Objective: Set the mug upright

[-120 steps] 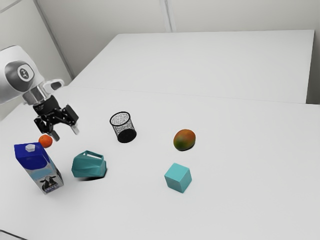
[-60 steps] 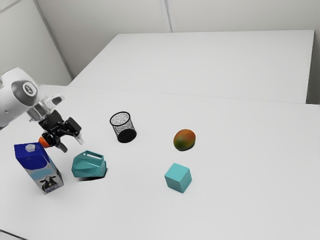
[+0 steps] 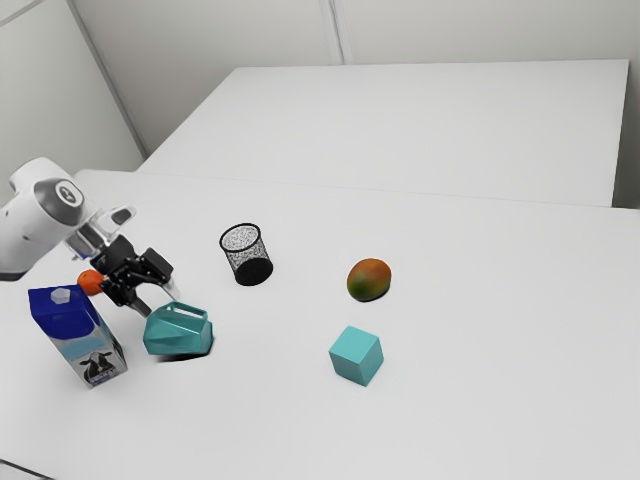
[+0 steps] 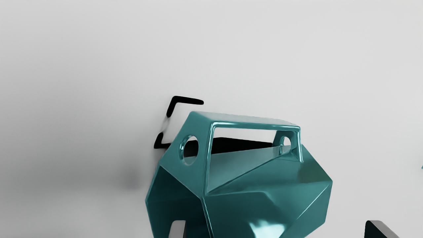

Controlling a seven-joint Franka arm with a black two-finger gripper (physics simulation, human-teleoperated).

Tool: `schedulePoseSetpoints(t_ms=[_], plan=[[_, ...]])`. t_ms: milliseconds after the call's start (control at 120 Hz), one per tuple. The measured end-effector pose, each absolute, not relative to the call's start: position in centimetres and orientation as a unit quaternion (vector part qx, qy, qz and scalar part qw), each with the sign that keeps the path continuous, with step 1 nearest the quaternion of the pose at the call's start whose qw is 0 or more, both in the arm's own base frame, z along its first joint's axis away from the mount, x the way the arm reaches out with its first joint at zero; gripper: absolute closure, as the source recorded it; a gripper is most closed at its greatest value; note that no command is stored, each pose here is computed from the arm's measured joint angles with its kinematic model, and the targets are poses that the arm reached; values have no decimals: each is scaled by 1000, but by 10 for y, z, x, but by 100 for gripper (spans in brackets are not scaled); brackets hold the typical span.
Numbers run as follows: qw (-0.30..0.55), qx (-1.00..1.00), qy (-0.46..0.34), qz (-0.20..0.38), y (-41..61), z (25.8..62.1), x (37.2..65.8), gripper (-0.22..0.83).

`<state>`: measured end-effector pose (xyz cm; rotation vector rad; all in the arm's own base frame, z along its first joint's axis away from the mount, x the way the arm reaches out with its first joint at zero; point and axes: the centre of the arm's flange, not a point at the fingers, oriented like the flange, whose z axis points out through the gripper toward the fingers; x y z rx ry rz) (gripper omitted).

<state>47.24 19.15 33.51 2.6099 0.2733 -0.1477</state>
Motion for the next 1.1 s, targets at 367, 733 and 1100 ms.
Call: schedulePoseSetpoints(t_ms=[367,733,1100], plan=[[260,960,89,-49,197,321,473,2],[278,956,83,-38,194,314,471,2],[304,948,93,-33,191,298,463,2]])
